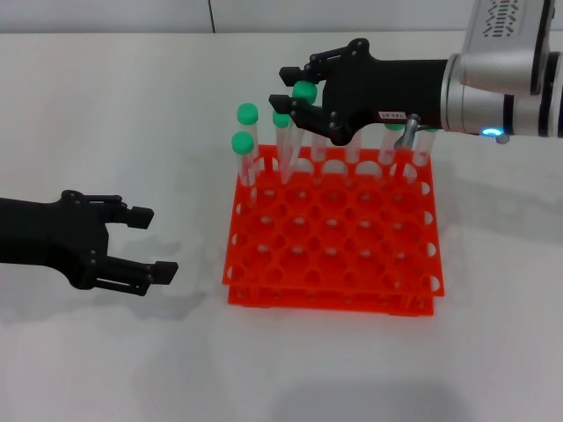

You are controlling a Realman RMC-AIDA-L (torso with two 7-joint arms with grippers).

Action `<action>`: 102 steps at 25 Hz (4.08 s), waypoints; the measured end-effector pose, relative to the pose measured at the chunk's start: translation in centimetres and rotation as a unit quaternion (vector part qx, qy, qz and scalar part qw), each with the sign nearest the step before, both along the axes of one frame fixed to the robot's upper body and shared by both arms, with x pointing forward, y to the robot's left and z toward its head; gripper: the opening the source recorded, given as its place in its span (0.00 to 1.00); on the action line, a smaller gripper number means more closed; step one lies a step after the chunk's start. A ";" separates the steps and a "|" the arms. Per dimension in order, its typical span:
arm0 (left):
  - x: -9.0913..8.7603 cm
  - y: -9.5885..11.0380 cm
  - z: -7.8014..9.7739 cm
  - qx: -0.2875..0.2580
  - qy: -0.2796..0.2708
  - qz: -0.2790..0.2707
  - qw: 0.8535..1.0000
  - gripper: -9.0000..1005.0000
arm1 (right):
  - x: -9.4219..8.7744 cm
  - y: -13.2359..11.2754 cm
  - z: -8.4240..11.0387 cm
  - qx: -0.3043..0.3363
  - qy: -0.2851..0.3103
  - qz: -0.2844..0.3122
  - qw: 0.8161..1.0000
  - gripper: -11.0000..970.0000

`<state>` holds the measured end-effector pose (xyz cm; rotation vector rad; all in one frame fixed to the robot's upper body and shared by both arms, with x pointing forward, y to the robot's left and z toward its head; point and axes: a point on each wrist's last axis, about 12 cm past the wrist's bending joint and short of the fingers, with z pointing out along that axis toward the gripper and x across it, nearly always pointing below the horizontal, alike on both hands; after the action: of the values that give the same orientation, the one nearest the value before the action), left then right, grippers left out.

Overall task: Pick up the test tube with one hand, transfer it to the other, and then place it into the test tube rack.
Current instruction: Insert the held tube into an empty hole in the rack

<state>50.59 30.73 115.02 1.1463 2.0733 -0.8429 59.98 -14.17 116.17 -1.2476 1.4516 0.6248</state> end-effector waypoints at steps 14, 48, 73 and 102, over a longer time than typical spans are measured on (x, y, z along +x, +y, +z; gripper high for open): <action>-0.1 0.1 -0.1 0.001 0.001 0.000 1.000 0.89 | 0.2 1.0 -0.3 -0.012 -0.008 -0.011 1.000 0.30; -0.1 -0.2 -0.4 -0.004 0.009 -0.003 1.000 0.89 | 0.0 0.9 -1.8 -0.027 0.007 -0.009 1.000 0.30; -0.1 -0.2 -0.5 -0.005 0.009 -0.006 1.000 0.89 | 0.1 1.7 -1.9 -0.036 0.007 -0.002 0.999 0.30; 0.3 -0.4 -0.8 -0.009 0.010 -0.007 1.000 0.89 | 0.3 1.6 -2.6 -0.045 0.017 -0.006 0.999 0.33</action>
<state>50.91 30.34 114.20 1.1494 2.0721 -0.8813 60.26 -12.59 113.59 -1.3024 1.5278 0.5816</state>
